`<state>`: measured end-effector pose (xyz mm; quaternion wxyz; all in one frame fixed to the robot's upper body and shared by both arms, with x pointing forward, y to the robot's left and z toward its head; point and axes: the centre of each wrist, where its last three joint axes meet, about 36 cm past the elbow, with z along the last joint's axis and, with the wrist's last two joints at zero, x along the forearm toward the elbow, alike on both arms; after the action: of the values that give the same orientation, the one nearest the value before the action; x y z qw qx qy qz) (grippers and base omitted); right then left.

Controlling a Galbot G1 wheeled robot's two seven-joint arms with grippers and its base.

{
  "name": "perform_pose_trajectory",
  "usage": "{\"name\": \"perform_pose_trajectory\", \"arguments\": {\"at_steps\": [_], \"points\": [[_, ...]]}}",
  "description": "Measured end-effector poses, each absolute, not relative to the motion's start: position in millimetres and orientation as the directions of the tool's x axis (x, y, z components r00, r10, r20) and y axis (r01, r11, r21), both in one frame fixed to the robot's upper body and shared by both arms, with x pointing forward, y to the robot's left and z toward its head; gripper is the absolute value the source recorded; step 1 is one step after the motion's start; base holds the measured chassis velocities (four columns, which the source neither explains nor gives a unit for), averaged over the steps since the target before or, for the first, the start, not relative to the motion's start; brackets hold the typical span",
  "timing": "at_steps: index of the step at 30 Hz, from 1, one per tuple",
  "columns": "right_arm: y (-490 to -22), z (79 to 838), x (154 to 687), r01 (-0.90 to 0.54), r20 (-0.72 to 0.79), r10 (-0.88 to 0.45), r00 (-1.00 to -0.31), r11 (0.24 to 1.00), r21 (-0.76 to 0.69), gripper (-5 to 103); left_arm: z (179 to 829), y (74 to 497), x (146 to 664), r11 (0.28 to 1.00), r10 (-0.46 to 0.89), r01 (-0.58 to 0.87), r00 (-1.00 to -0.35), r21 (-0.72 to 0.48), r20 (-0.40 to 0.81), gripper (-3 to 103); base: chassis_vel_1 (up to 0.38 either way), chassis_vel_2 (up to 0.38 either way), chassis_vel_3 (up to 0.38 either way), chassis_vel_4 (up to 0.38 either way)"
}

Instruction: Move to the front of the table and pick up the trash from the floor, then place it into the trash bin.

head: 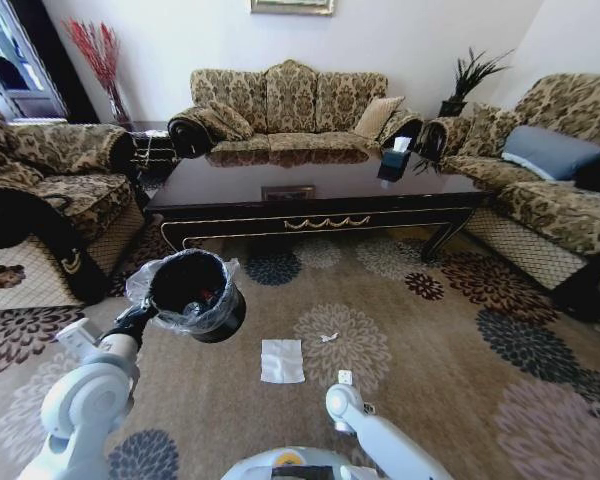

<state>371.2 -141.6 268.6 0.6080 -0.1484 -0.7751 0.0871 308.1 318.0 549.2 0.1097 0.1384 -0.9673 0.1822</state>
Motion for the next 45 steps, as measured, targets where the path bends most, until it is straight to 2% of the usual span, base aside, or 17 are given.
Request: {"name": "perform_pose_trajectory", "arguments": {"at_steps": [8, 16, 22, 34, 45], "points": [[-138, 283, 375, 0.121, 0.933, 0.282, -0.225, 0.958, -0.261, 100, 549, 319, 308, 0.894, -0.231, -0.31, -0.937, -0.323, 0.262, 3, 0.0, 0.0, 0.0, 0.0], [-151, 276, 368, 0.098, 0.942, 0.292, -0.168, 0.955, -0.278, 100, 549, 319, 309, 0.893, -0.229, -0.31, -0.937, -0.326, 0.262, 3, 0.0, 0.0, 0.0, 0.0], [-142, 265, 364, 0.101, 0.956, 0.271, -0.11, 0.96, -0.261, 100, 548, 319, 309, 0.893, -0.228, -0.309, -0.938, -0.326, 0.263, 3, 0.0, 0.0, 0.0, 0.0], [-135, 273, 364, 0.104, 0.96, 0.246, -0.131, 0.967, -0.234, 100, 548, 320, 309, 0.894, -0.23, -0.31, -0.937, -0.324, 0.262, 3, 0.0, 0.0, 0.0, 0.0], [-131, 262, 345, 0.07, 0.964, 0.252, -0.082, 0.967, -0.246, 100, 549, 320, 308, 0.895, -0.23, -0.309, -0.937, -0.321, 0.261, 3, 0.0, 0.0, 0.0, 0.0]]}}
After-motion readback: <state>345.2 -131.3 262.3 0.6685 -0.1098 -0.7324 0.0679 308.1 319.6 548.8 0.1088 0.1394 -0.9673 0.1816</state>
